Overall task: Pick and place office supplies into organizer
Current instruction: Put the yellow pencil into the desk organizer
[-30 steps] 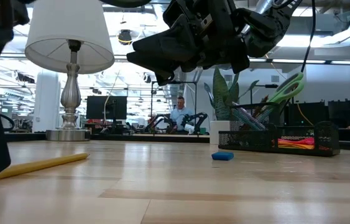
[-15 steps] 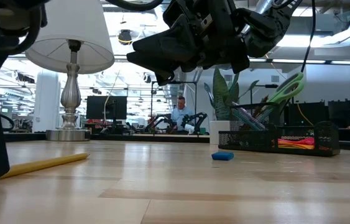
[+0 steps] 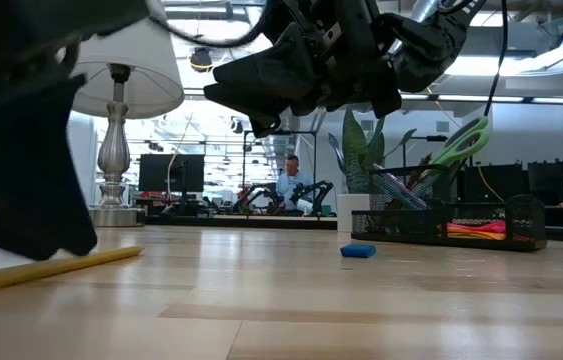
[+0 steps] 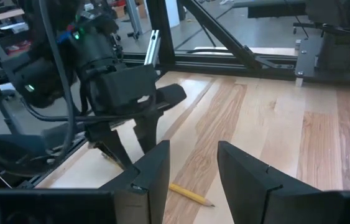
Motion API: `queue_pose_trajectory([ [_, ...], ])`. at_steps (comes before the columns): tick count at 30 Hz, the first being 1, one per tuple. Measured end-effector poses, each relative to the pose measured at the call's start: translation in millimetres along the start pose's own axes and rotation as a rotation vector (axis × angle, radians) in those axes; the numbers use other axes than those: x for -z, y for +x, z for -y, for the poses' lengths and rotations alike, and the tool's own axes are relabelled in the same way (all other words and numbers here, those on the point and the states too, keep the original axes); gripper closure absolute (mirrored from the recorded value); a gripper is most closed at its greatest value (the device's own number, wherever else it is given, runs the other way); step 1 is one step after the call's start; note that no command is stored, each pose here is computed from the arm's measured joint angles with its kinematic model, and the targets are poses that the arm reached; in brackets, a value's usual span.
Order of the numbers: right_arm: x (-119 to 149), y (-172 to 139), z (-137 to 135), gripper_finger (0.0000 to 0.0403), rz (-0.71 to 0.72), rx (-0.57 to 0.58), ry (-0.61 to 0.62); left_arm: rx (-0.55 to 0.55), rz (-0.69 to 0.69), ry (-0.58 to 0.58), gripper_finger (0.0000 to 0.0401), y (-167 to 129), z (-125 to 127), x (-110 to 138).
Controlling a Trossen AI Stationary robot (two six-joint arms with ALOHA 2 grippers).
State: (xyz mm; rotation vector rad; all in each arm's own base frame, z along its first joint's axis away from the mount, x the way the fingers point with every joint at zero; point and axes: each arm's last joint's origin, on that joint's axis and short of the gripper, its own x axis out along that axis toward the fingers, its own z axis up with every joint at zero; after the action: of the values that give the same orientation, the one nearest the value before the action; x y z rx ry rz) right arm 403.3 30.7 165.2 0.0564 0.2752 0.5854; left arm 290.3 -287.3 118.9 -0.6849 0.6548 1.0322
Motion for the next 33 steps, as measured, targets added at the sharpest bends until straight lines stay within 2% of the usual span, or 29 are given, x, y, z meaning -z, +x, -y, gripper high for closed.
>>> queue_pose_trajectory([
  [8,1,0,0,0.0276,-0.006,0.0,0.005,0.014,0.107,-0.008,0.0285,26,-9,32],
  [23,1,0,0,0.0276,-0.006,0.0,0.005,0.021,0.131,0.027,0.0288,26,-11,34],
  [26,1,0,0,0.0276,-0.006,0.0,0.004,-0.022,0.099,0.088,0.031,26,-12,33],
  [33,1,0,0,0.0276,-0.006,0.0,0.004,-0.079,0.133,0.176,0.039,22,-21,31],
])
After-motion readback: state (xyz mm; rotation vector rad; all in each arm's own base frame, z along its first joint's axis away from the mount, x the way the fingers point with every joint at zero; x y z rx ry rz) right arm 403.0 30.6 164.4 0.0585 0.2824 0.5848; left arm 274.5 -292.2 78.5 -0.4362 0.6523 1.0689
